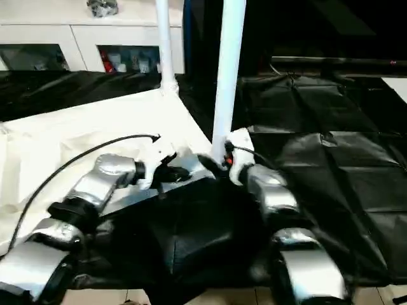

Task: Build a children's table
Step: Rotate leg to tighten

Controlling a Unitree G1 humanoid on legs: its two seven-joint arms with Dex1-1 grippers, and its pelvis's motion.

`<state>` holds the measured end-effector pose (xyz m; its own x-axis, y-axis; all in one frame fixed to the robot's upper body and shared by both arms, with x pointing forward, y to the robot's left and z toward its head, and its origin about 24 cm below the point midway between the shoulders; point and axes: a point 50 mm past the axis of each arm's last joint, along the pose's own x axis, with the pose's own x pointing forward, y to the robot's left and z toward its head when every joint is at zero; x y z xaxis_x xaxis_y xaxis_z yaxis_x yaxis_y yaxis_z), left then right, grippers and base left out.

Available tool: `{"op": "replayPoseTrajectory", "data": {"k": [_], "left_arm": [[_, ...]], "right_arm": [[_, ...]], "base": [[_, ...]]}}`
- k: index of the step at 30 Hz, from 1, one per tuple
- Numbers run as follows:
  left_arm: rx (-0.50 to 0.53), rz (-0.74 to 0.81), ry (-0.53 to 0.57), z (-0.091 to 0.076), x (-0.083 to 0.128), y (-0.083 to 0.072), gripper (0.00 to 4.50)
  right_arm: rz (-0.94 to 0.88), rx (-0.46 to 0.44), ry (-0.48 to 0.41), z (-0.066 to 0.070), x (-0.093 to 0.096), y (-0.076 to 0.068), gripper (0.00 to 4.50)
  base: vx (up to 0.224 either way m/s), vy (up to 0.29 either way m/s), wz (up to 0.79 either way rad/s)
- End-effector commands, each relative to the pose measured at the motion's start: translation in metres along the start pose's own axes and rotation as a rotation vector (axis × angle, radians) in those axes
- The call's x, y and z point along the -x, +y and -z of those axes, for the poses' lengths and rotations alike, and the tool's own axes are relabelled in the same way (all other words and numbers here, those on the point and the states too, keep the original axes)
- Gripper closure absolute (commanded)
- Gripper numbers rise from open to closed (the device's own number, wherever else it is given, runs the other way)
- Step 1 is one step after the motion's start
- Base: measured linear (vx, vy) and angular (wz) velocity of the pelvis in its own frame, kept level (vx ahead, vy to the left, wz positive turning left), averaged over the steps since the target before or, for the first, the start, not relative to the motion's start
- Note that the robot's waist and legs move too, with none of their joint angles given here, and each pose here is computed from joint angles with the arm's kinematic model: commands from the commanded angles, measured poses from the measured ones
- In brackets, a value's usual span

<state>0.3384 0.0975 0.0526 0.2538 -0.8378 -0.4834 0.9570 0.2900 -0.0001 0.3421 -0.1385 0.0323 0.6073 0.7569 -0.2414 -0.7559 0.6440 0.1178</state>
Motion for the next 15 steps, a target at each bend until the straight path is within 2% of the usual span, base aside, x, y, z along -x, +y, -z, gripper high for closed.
{"op": "replayPoseTrajectory", "data": {"k": [1,4,7,15], "left_arm": [[-0.076,0.124,-0.024,-0.011,-0.013,-0.013,4.50],[-0.089,0.162,-0.026,-0.010,-0.006,-0.013,4.50],[-0.092,0.177,-0.020,-0.009,-0.003,-0.012,4.50],[-0.091,0.196,-0.019,-0.009,0.001,-0.012,4.50]], "right_arm": [[-0.242,-0.008,0.083,0.016,-0.010,0.028,0.71],[-0.408,0.004,0.135,0.021,0.005,0.031,0.71],[-0.497,0.014,0.162,0.022,0.011,0.034,0.71],[-0.593,-0.021,0.204,0.025,0.014,0.041,0.85]], "base": [[0.000,0.000,0.00],[0.000,0.000,0.00],[0.000,0.000,0.00],[0.000,0.000,0.00]]}}
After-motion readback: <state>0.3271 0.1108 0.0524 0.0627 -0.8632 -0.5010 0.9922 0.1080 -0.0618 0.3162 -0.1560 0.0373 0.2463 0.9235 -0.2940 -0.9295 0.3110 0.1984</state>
